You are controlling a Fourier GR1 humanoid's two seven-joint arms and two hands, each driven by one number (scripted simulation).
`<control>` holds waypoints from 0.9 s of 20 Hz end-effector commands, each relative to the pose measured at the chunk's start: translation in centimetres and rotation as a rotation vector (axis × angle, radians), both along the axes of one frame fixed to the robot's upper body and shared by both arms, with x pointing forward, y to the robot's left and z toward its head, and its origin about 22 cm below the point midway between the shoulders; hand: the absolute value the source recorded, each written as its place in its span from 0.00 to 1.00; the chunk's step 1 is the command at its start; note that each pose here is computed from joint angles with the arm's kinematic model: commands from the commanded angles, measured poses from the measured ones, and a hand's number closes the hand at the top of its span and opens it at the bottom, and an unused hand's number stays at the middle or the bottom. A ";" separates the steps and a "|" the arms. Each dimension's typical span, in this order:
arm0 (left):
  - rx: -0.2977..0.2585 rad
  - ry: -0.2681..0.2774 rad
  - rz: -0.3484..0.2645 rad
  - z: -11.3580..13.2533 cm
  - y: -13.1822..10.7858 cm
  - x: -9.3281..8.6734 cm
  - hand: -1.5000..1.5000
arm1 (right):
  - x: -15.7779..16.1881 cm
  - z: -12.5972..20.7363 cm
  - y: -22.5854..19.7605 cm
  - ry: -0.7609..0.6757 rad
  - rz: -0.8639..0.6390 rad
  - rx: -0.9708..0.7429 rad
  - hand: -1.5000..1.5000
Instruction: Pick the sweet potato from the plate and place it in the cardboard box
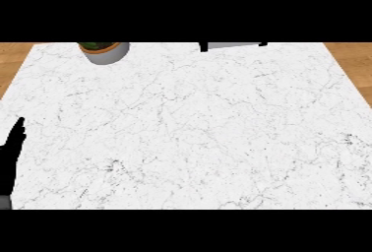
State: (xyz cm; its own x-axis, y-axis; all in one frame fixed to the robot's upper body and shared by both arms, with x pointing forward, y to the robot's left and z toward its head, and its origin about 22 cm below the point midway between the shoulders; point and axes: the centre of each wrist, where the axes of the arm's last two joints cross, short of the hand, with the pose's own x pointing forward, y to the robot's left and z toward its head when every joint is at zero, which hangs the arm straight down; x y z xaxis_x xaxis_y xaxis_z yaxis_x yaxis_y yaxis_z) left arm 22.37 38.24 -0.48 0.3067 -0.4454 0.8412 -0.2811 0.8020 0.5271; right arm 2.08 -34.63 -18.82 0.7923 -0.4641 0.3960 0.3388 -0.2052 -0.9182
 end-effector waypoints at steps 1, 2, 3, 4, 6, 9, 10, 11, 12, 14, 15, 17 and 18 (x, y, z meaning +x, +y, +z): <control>-0.003 0.003 -0.002 -0.1 0.0 0.0 0.50 | 0.7 0.1 -0.4 -0.024 -0.025 -0.088 0.00; 0.000 -0.015 -0.007 0.5 0.0 0.4 0.50 | 0.4 0.2 -0.8 -0.018 -0.025 -0.110 0.00; 0.005 -0.009 -0.005 0.2 0.0 0.2 0.50 | 0.5 0.3 -0.8 -0.019 -0.016 -0.132 0.00; -0.010 -0.002 0.001 0.0 0.0 0.1 0.50 | 0.7 0.4 -0.9 -0.028 -0.028 -0.155 0.00; 0.003 -0.005 -0.002 0.3 0.2 0.2 0.50 | 0.6 0.8 -1.7 -0.032 -0.030 -0.208 0.00; 0.005 0.000 0.015 0.1 0.5 0.0 0.50 | 0.9 1.1 -1.9 -0.057 -0.069 -0.279 0.00; 0.008 -0.006 0.013 0.3 0.5 0.1 0.50 | 0.8 1.2 -2.1 -0.058 -0.073 -0.291 0.00; 0.005 0.009 0.011 0.0 0.4 -0.1 0.50 | 0.8 1.3 -2.1 -0.060 -0.074 -0.297 0.00; 0.005 0.004 0.010 0.1 0.3 0.1 0.50 | 1.2 1.4 -2.0 -0.070 -0.070 -0.303 0.00; 0.007 0.015 0.021 0.0 0.5 -0.3 0.50 | 0.7 1.7 -2.2 -0.070 -0.076 -0.322 0.00; 0.013 0.010 0.022 0.0 0.6 -0.2 0.50 | 0.8 1.6 -1.8 -0.074 -0.068 -0.321 0.00; 0.008 0.015 0.038 -0.1 0.9 -0.4 0.50 | 0.2 1.7 -1.8 -0.070 -0.079 -0.332 0.00; 0.012 0.016 0.044 0.1 1.2 -0.5 0.50 | -0.2 1.7 -1.9 -0.064 -0.095 -0.330 0.00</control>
State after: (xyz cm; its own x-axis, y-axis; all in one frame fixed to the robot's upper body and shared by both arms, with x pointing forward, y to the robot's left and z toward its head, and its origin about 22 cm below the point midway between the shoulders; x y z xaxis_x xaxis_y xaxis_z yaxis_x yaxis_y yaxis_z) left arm 22.15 38.91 -0.44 0.3260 -0.4435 0.8349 -0.2969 0.7905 0.5358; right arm 2.39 -36.59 -17.25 0.7444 -0.3708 0.5553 0.3760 -0.4545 -0.8075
